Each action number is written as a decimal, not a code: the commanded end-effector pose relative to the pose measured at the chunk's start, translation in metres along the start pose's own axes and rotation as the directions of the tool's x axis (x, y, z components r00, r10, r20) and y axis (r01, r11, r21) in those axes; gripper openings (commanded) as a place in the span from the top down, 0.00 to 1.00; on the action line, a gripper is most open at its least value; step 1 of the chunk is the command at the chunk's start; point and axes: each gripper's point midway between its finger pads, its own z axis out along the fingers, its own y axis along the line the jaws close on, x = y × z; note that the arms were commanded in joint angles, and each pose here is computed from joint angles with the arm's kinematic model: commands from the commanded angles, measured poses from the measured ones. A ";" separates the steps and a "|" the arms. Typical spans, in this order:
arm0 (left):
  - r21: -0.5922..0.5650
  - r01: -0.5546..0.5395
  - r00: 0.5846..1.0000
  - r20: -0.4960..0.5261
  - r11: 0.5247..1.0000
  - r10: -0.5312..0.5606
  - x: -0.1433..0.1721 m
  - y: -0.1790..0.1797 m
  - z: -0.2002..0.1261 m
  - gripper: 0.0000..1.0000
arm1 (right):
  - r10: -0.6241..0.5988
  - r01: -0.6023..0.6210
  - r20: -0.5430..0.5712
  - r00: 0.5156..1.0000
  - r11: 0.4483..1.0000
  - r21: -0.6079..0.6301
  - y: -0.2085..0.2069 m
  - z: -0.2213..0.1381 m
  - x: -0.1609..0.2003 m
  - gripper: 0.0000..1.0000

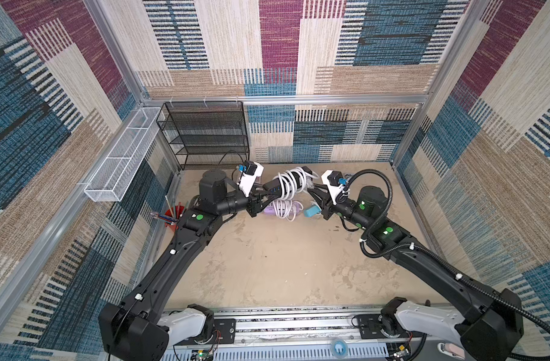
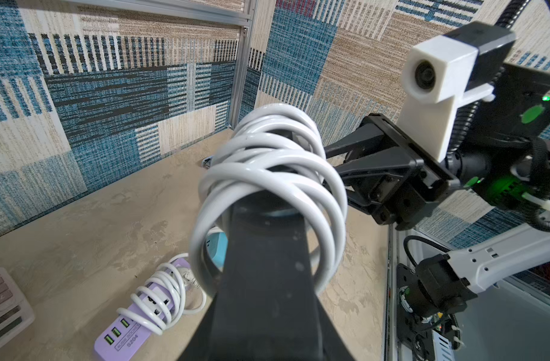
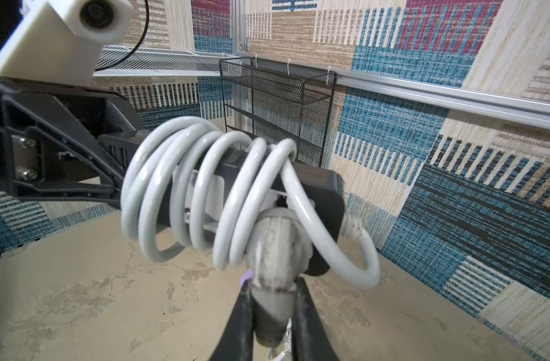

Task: Unwrap the cord wrapped around the power strip
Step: Remove the plug from the socket.

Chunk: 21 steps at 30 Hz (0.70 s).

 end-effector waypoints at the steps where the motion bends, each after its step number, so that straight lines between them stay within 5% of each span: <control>1: -0.179 -0.044 0.998 0.046 0.983 0.053 -0.014 0.032 -0.005 1.00 | -0.016 0.014 0.069 0.997 0.999 0.032 -0.003 -0.003 -0.017 1.00; 11: -0.199 -0.038 0.997 0.055 0.979 0.050 -0.015 0.035 -0.007 1.00 | -0.026 0.029 0.080 0.996 0.999 -0.042 0.058 0.034 -0.013 1.00; 21: -0.219 -0.042 0.998 0.045 0.975 0.053 -0.014 0.038 -0.008 1.00 | -0.020 0.020 0.096 0.995 1.000 0.001 0.045 0.024 -0.019 1.00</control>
